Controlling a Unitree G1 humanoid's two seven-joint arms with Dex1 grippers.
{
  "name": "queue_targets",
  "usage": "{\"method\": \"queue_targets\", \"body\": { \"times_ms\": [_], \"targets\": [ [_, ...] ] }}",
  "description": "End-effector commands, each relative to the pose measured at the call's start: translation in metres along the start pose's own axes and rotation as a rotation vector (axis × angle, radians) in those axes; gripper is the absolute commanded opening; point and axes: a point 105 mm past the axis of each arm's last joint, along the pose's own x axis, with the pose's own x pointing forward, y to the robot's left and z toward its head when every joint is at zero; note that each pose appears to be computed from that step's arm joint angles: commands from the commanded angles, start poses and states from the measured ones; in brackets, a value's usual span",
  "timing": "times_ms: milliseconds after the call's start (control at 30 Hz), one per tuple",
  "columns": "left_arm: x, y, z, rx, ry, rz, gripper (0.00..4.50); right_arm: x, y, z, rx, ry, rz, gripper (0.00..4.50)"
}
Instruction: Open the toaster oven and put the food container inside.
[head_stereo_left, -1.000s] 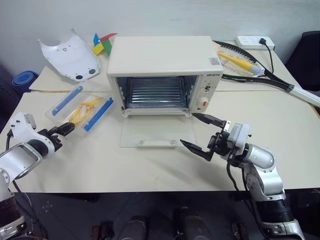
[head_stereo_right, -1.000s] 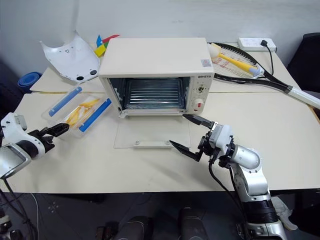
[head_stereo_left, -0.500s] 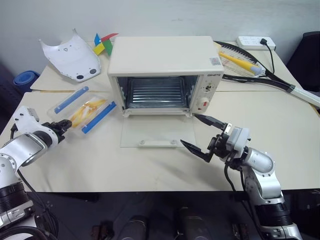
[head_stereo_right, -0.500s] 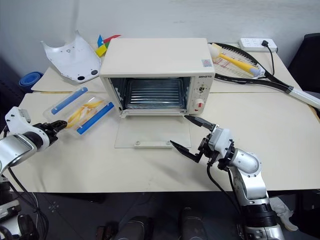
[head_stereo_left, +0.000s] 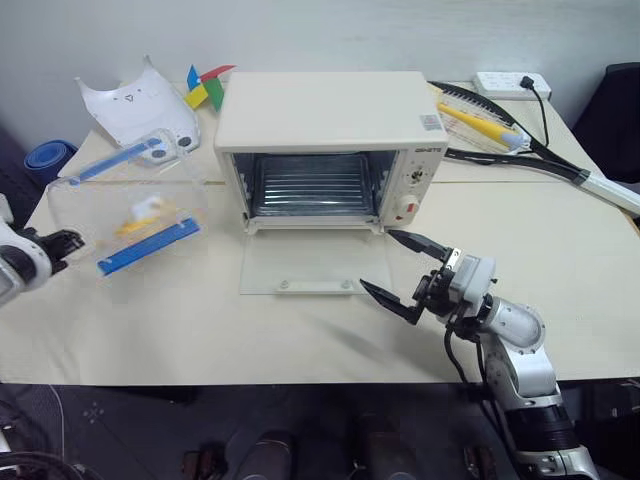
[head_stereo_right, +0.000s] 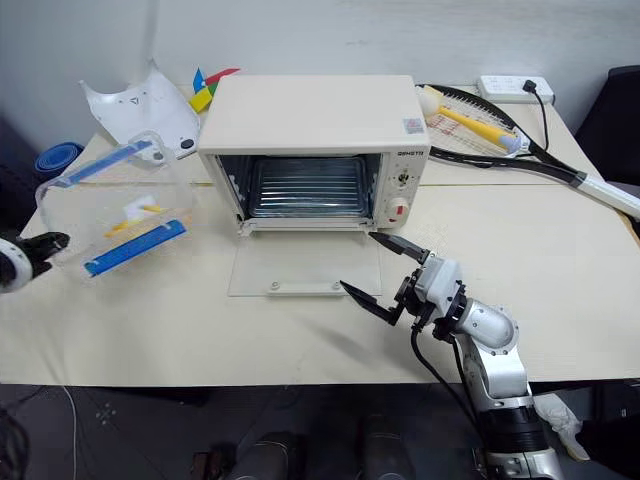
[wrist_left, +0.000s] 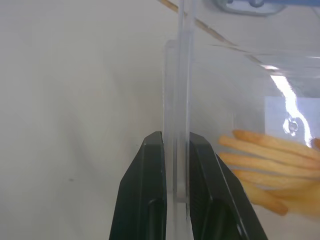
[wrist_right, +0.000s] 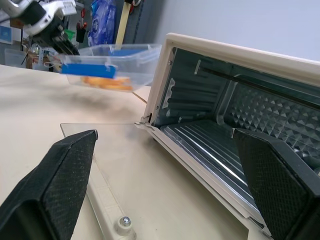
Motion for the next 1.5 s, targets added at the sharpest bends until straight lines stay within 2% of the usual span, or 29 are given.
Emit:
{"method": "queue_targets", "body": {
  "times_ms": [33, 167, 300, 400, 533, 700, 900, 967, 1233, 1367, 1467, 1500],
  "targets": [
    [-0.024, -0.011, 0.004, 0.179, 0.076, -0.113, 0.22, -0.007, -0.006, 0.005, -0.032, 0.008, -0.003, 4.50],
    [-0.043, -0.040, -0.023, 0.321, 0.250, -0.282, 0.22, -0.024, -0.012, 0.000, -0.040, 0.068, -0.032, 4.50],
    [-0.039, -0.078, -0.041, 0.339, 0.258, -0.410, 0.22, -0.039, -0.011, -0.004, -0.037, 0.119, -0.047, 4.50],
    [-0.032, -0.116, -0.048, 0.246, 0.203, -0.548, 0.22, -0.046, -0.010, -0.005, -0.035, 0.141, -0.061, 4.50],
    [-0.020, -0.137, -0.072, 0.254, 0.233, -0.546, 0.22, -0.046, -0.009, -0.001, -0.036, 0.135, -0.080, 4.50],
    [0.008, -0.157, -0.072, 0.157, 0.177, -0.460, 0.22, -0.044, -0.008, 0.000, -0.038, 0.131, -0.103, 4.50],
    [0.014, -0.189, -0.081, 0.168, 0.208, -0.512, 0.22, -0.041, -0.003, 0.002, -0.036, 0.128, -0.128, 4.50],
    [0.015, -0.194, -0.083, 0.173, 0.219, -0.530, 0.96, -0.041, -0.003, 0.003, -0.037, 0.128, -0.135, 4.50],
    [0.016, -0.195, -0.069, 0.134, 0.187, -0.555, 3.25, -0.044, -0.008, 0.008, -0.053, 0.133, -0.176, 4.50],
    [-0.002, -0.195, -0.047, 0.064, 0.129, -0.697, 3.25, -0.044, -0.009, 0.014, -0.059, 0.143, -0.156, 4.50],
    [-0.019, -0.181, -0.037, 0.111, 0.117, -0.778, 3.25, -0.039, -0.005, 0.022, -0.030, 0.139, -0.109, 4.50],
    [-0.024, -0.170, -0.034, 0.183, 0.098, -0.777, 3.28, -0.035, 0.000, 0.024, 0.005, 0.146, -0.070, 4.31]
  ]
}}
